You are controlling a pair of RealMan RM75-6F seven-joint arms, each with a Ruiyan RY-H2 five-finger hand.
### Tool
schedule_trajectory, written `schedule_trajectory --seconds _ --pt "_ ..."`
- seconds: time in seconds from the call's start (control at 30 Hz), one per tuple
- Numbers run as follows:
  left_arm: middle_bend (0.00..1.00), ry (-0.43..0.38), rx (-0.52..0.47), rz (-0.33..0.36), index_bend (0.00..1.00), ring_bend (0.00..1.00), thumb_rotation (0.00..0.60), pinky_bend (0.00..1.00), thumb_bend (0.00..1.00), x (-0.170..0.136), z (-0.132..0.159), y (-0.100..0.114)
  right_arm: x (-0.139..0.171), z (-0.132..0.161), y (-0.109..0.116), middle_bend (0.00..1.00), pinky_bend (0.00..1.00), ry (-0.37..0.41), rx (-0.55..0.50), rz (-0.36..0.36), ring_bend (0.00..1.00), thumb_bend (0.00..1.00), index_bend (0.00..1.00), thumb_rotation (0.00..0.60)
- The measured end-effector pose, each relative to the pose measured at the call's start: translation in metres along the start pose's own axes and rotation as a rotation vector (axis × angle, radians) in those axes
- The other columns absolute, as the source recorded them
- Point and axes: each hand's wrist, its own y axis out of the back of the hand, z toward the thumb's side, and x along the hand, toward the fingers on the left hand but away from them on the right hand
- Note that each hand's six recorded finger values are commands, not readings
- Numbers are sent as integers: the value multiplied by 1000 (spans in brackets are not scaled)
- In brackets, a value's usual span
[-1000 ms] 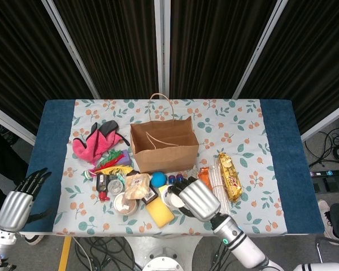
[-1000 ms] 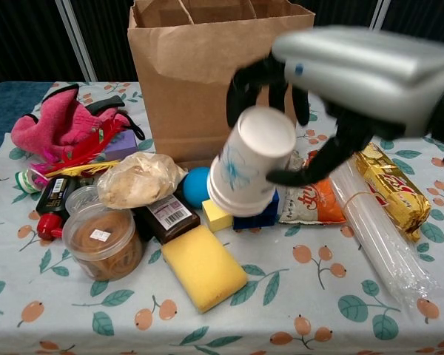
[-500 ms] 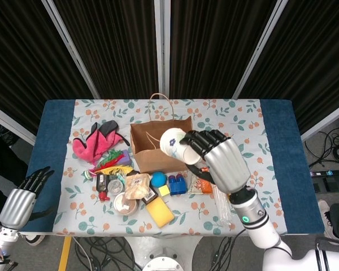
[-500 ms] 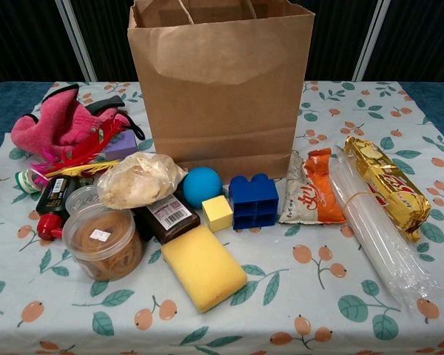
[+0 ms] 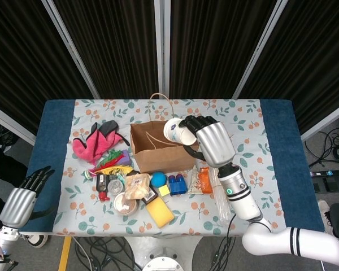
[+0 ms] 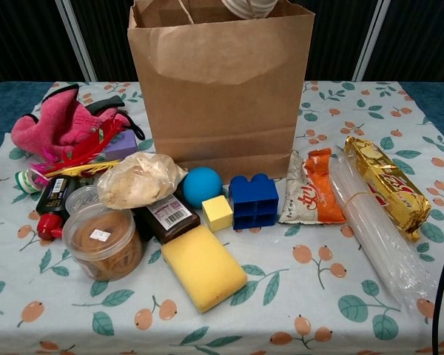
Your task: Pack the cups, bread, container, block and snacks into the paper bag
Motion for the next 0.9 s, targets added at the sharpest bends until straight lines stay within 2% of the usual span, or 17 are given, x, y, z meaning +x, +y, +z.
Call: schedule_trajectory --seconds 0.03,0.13,0.17,0.27,0.5,0.63,0.8,0.9 --pt "175 -1 -1 0 136 134 600 245 194 0 0 0 1 0 -3 291 196 3 -1 26 169 3 285 600" --pt "175 -6 -4 -2 136 134 600 245 193 1 2 -2 2 3 -4 167 42 13 -10 64 36 0 157 600" --pt "175 -7 -5 -2 136 134 600 245 193 1 3 -2 2 3 -3 114 8 15 -13 67 7 0 106 600" --pt "175 -13 -7 1 136 135 600 245 194 0 4 -1 2 3 2 51 0 20 -16 55 0 0 25 600" --pt "175 -18 -10 9 136 134 600 245 193 0 6 1 4 14 28 66 0 68 -45 -55 0 0 14 600" --pt "175 -18 -11 5 136 135 600 244 193 -2 7 0 14 36 43 95 0 150 -64 -97 0 0 14 600" --pt "175 -20 -12 -1 136 135 600 245 194 -4 9 -3 37 72 44 98 0 296 -53 -85 0 0 15 600" --pt "175 -22 -13 -8 136 134 600 245 193 -6 11 -6 56 94 29 105 0 389 -19 -15 0 0 29 600"
